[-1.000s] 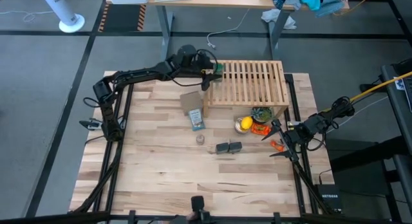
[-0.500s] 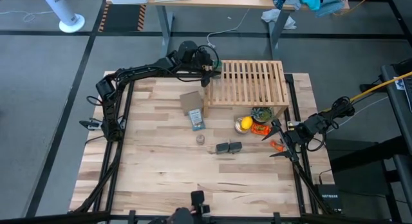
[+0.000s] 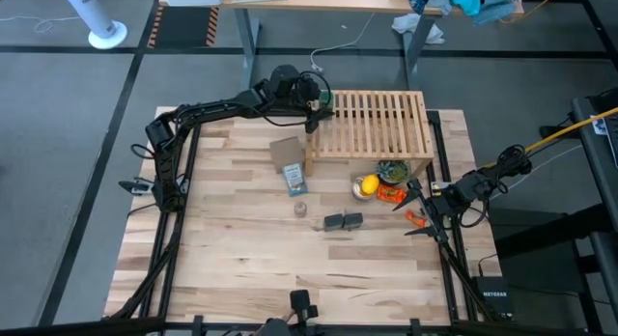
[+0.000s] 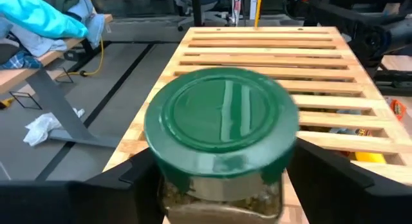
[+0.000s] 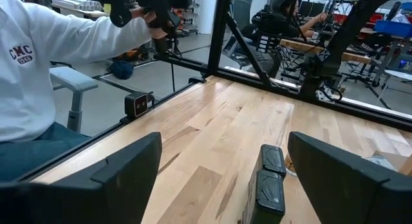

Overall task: Shelf spices
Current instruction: Put the green seasoning bottle on the shelf, then put the brown seasoning bottle on the shelf

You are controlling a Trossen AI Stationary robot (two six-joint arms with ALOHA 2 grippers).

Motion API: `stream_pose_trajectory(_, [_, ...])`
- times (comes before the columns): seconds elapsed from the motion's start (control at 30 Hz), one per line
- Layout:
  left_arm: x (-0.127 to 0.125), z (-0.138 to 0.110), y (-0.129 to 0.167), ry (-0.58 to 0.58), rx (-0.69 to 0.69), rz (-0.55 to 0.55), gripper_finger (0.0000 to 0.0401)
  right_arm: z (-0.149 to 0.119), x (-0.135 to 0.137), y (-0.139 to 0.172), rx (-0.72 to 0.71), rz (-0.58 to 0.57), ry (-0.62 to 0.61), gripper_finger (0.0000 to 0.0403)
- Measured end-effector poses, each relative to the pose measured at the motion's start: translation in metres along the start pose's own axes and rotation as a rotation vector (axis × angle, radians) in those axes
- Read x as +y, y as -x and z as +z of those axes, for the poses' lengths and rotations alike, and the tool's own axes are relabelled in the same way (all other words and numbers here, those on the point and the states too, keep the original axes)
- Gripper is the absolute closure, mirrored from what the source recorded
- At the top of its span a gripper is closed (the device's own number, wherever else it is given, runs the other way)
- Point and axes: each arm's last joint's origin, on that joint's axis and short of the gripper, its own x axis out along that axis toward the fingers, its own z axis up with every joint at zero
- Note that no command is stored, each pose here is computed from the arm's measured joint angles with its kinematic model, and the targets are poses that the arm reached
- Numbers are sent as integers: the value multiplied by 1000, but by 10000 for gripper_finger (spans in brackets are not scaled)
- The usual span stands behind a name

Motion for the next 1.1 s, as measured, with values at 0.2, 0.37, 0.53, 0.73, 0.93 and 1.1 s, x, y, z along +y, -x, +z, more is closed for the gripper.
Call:
stream_pose_trajectory(0.2, [1, 5, 0, -8, -49, 12, 131, -1, 0, 0, 14, 3, 0, 59])
stream_pose_trajectory(0.37, [3, 14, 1, 0, -137, 30, 130, -2, 0, 0, 21, 6, -23, 59])
stream_pose_trajectory(0.53, [4, 20, 2, -10, -196, 41, 130, -2, 2, 0, 16, 47, -24, 59])
stream_pose_trajectory(0.73, [5, 25, 4, -10, -249, 50, 130, -2, 2, 0, 17, 56, -23, 59])
stream_pose_trajectory(0.93, [5, 40, 18, -22, -292, 111, 129, 0, 4, 1, -3, 139, -33, 59])
stream_pose_trajectory(1.1, [-2, 60, 45, -14, -292, 115, 129, 8, 5, 6, -3, 212, -56, 59])
